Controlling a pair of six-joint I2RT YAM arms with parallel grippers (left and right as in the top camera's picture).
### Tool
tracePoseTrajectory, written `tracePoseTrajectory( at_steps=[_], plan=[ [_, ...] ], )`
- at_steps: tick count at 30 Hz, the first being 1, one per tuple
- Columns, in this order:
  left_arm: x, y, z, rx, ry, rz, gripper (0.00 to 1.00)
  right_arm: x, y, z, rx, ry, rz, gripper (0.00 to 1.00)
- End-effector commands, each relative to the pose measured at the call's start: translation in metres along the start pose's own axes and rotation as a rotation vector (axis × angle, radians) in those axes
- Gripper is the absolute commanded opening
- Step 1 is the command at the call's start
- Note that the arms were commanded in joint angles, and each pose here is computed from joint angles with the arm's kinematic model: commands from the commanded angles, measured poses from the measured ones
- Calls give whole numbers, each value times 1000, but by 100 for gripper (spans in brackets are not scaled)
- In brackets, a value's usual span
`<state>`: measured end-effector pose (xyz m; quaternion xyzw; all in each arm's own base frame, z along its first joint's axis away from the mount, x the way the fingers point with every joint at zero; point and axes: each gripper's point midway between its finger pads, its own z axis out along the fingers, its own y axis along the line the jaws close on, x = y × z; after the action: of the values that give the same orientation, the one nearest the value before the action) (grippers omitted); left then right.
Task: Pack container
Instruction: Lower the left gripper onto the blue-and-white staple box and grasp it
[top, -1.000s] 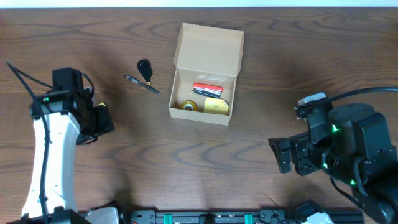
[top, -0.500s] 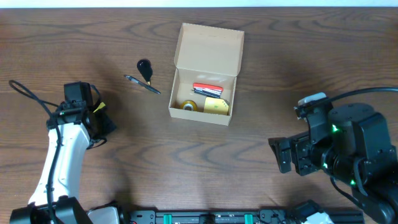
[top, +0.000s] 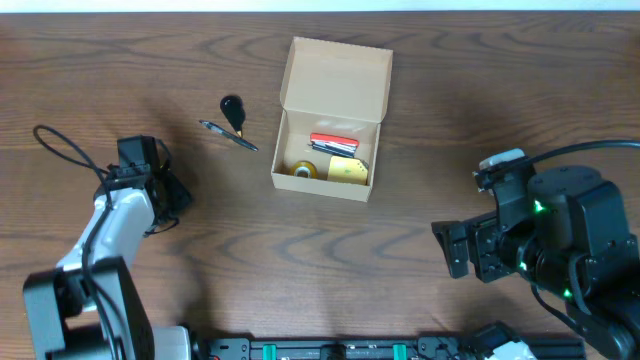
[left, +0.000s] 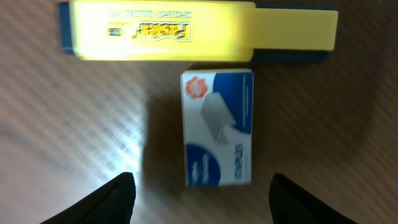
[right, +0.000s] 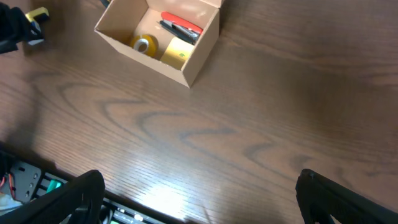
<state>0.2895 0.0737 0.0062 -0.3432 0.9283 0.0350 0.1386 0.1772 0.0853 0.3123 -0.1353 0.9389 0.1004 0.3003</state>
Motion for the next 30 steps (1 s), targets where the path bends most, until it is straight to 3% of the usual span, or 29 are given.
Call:
tracePoseTrajectory(
  at_steps=[1,16,30],
  plan=[
    [0,4,11,-26,6,18,70,-3,-3,-3,13,-15,-4,99],
    [-20,0,21,-28,-73,28,67,-3,-3,-3,13,-15,-4,99],
    [-22,1,25,-38,-82,27,46,-3,-3,-3,13,-15,-4,99]
  ],
)
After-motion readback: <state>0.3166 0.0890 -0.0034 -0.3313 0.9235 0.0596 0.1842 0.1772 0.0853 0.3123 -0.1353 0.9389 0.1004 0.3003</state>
